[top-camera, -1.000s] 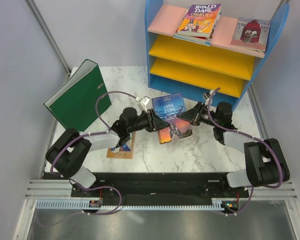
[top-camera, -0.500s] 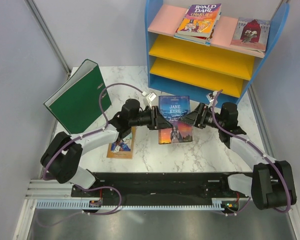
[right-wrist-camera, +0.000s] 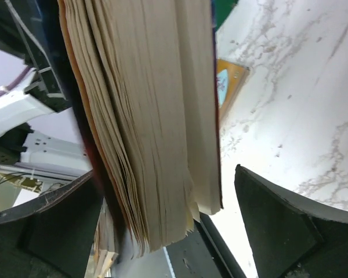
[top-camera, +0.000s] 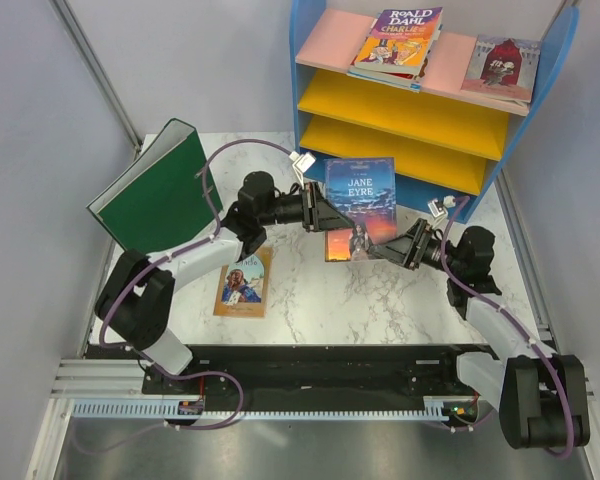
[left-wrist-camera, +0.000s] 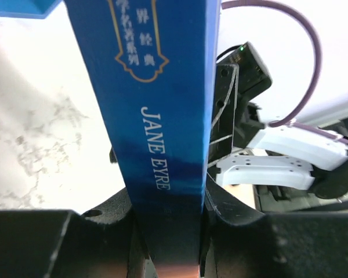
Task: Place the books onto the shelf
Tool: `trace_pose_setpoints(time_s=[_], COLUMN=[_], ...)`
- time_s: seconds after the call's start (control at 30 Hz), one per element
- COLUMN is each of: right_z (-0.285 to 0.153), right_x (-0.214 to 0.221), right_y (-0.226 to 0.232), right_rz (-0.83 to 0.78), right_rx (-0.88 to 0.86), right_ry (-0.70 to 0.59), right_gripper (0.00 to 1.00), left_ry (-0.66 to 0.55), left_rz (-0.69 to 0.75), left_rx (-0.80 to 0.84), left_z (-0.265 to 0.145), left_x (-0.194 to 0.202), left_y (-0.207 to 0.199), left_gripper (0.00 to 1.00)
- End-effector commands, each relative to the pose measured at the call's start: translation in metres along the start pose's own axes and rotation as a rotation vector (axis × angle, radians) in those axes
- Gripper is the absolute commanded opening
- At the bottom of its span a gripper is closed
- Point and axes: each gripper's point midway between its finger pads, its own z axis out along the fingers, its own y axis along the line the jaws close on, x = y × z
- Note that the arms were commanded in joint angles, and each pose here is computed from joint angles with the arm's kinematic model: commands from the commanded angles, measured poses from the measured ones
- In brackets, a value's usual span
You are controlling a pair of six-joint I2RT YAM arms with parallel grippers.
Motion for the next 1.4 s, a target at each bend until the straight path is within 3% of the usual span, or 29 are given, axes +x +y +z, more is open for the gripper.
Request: trace_pose_setpoints(time_s=[0.0, 0.17, 0.27, 0.3, 0.4, 0.47, 0.6, 0.7, 0.8, 0.83, 0.97, 1.37], right_z=[-0.006, -0.009, -0.010, -0.010, -0.013, -0.015, -0.016, -0.014, -0.009, -0.008, -0.001, 0.007], right_x=[-0.004, -0.005, -0.006, -0.006, -0.006, -0.003, -0.004, -0.013, -0.026, -0.032, -0.053, -0.095], right_y=[0.032, 0.041, 0.044, 0.044, 0.048, 0.046, 0.045, 0.043, 0.041, 0.045, 0.053, 0.082], right_rz=[-0.072, -0.066, -0.053, -0.047, -0.051, -0.041, -0.077, -0.081, -0.091, -0.102, -0.125, -0.206], right_rx=[-0.116, -0.143, -0.141, -0.136, -0.125, -0.094, -0.065, -0.046, -0.034, -0.041, -0.062, -0.087], right_ry=[-0.046, -0.056, -0.074, -0.079, -0.093, -0.085, -0.089, -0.112, -0.136, -0.144, -0.171, -0.218], right_gripper=[0.98, 0.93, 0.64, 0.36, 0.20, 0.18, 0.01, 0.00, 0.00, 0.00, 0.00, 0.00], left_ry=[-0.064, -0.071, -0.076, -0.082, -0.097, -0.103, -0.104, -0.097, -0.102, -0.104, -0.104, -0.111], left_rz=[0.161, 0.152, 0.155, 0.163, 0.157, 0.151, 0.151, 0.146, 0.140, 0.142, 0.146, 0.165], left_rx=[0.265, 0.268, 0.250, 0.242, 0.207, 0.186, 0.157, 0.105, 0.005, -0.020, -0.124, -0.349], left_z=[0.003, 0.007, 0.009, 0.010, 0.011, 0.009, 0.010, 0.011, 0.006, 0.003, -0.012, -0.074], left_x=[-0.042, -0.046, -0.050, -0.051, -0.055, -0.057, -0.059, -0.056, -0.050, -0.049, -0.039, 0.016], left_y=[-0.074, -0.069, -0.065, -0.063, -0.055, -0.050, -0.041, -0.030, -0.012, -0.007, 0.011, 0.036], left_gripper=[0.02, 0.02, 0.02, 0.02, 0.02, 0.02, 0.02, 0.23, 0.60, 0.68, 0.79, 0.83])
